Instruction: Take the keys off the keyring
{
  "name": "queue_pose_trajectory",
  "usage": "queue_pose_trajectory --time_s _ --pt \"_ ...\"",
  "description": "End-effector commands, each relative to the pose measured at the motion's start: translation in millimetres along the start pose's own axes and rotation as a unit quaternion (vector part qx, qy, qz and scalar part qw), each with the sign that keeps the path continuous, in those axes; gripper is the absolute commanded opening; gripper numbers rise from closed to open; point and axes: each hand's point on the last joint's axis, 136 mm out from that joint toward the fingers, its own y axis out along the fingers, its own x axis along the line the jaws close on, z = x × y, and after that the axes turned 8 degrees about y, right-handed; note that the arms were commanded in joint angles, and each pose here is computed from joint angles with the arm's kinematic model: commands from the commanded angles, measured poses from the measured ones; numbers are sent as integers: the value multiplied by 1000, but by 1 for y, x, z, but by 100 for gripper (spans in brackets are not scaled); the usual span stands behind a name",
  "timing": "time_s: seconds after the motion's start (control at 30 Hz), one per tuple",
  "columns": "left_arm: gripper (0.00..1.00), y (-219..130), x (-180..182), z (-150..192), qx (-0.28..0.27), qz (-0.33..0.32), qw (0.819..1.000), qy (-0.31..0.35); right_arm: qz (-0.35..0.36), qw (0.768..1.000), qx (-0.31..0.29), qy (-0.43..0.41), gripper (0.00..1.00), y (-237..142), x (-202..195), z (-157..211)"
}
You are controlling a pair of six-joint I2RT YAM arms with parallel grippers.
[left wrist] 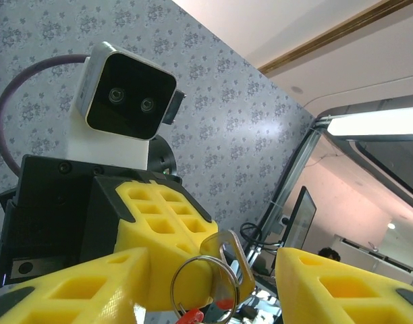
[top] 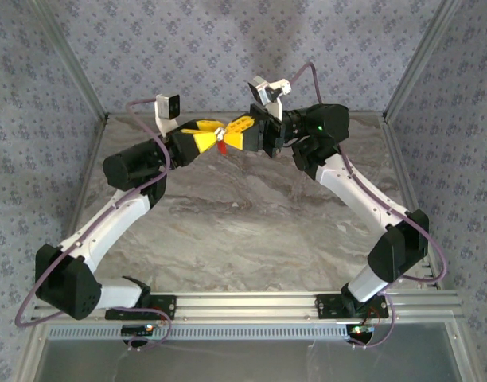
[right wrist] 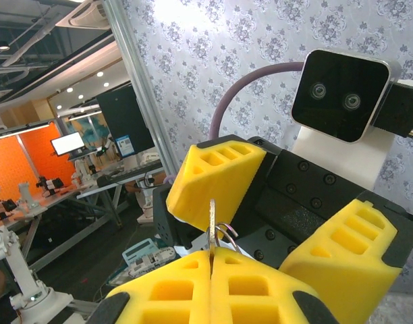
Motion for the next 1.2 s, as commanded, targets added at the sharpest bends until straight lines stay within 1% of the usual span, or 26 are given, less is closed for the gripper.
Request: queue_pose_trajectory --time_s 0.0,0.03,0.07,0.1,0.13,0.2,0.27,0.3,0.33,0.37,0.4,0.43,0.47,0.5,0.53,0.57,0.6,0.63,0.73,0.77,0.87,0.93,1.07,1.17 --pt "51 -1 -26 -5 -1 25 999 43 9 1000 -20 -19 0 -4 2 -10" --pt "51 -3 -25 -6 -4 22 999 45 11 1000 -20 -18 0 -5 1 -10" --pt "53 -5 -24 -8 -9 18 999 44 12 1000 -21 -18 0 -6 1 -10" --pt "64 -7 -22 -10 -16 12 999 45 13 1000 -22 -18 0 -6 0 -10" --pt "67 -11 -20 -12 -22 5 999 46 18 999 -25 -18 0 -7 -1 -11" --pt "69 -16 -15 -13 -32 -15 998 52 31 999 -37 -20 0 -10 -5 -12" --pt "69 -19 -8 -7 -24 -40 997 58 44 998 -45 -22 0 -12 -9 -12" --pt "68 -22 -2 -6 -25 -60 996 61 53 997 -53 -24 0 -13 -11 -13" --pt "69 -28 6 -7 -33 -94 993 65 73 995 -68 -22 0 -16 -18 -15" --pt "69 -37 15 -9 -47 -132 988 71 99 992 -82 -22 0 -21 -25 -17" --pt "69 -50 23 -11 -60 -184 977 90 128 987 -91 -24 0 -26 -33 -17" --pt "69 -64 29 -12 -69 -245 961 112 160 982 -96 -28 0 -32 -40 -16" --pt "70 -75 31 -10 -63 -294 944 137 187 977 -99 -34 0 -36 -45 -15" --pt "71 -81 25 -8 -52 -326 928 175 219 969 -102 -42 0 -40 -52 -12" --pt "76 -88 23 -7 -43 -354 914 192 251 961 -105 -46 0 -45 -57 -10" --pt "79 -91 22 -2 -30 -364 910 196 271 956 -103 -53 0 -48 -61 -7" --pt "80 -93 24 2 -13 -373 908 192 299 947 -103 -51 0 -51 -68 -4" --pt "80 -93 26 8 1 -375 909 181 317 941 -105 -49 0 -54 -72 0" --pt "81 -90 34 21 30 -363 918 159 328 937 -105 -49 0 -49 -74 8" --pt "81 -90 36 23 33 -363 918 157 324 939 -101 -50 0 -45 -73 11" --pt "75 -86 40 26 48 -359 918 161 313 945 -80 -45 0 -35 -71 22" --pt "69 -81 45 26 66 -358 918 155 301 951 -54 -40 0 -25 -68 33" --pt "67 -70 45 25 105 -347 918 158 289 956 1 -39 0 -13 -64 54" --pt "65 -65 41 24 126 -340 918 163 283 958 16 -33 0 -13 -61 61"
